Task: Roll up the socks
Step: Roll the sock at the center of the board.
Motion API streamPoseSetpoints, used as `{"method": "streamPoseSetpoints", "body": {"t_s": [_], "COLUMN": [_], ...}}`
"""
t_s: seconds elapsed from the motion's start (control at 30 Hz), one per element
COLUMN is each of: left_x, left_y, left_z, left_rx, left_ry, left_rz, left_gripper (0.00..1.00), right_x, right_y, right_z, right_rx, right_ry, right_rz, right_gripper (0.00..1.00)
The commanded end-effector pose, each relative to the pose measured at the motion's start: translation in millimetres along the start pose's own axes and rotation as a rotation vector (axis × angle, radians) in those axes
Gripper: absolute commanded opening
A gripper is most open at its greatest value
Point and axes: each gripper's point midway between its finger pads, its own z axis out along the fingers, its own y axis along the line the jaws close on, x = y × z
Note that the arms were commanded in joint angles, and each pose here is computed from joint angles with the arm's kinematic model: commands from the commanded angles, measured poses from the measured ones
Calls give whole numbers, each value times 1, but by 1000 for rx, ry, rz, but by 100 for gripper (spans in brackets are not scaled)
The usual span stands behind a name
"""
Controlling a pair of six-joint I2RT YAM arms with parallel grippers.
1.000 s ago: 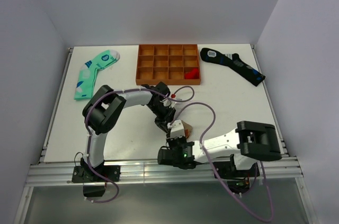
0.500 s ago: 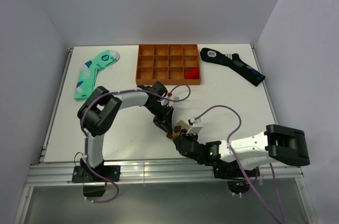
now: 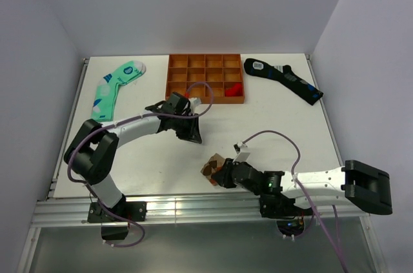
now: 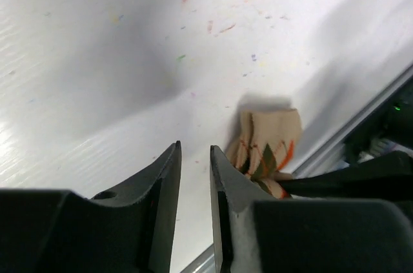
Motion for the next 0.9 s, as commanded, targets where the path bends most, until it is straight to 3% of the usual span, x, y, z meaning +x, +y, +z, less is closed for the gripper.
{"method": "streamPoseSetpoints", "body": {"t_s": [0.0,0.17,0.43,0.6,0.87], "left_x": [-13,2,12,31,37], "left_y": [0,-24,-28,-40,-35], "left_z": [-9,-12,-25,-18,-16], "left_rx": [-48,-87,-39,19,-46], "left_ry": [-117,-185,-416,-433,-501], "left_rz": [18,161,128,156,207], "left_gripper": [29,28,32,34,36], "right_x": [39,48,42,42,48], "right_y": [-37,-38,-57,-57,-59], "right_z": [-10,-9,-8,-4,1], "right_rx": [131,161,178,184,183], "right_ry": [196,270,395,459,551], "right_rz": [-54,-27,53,145,218], "right_gripper": [14,14,14,13,11]}}
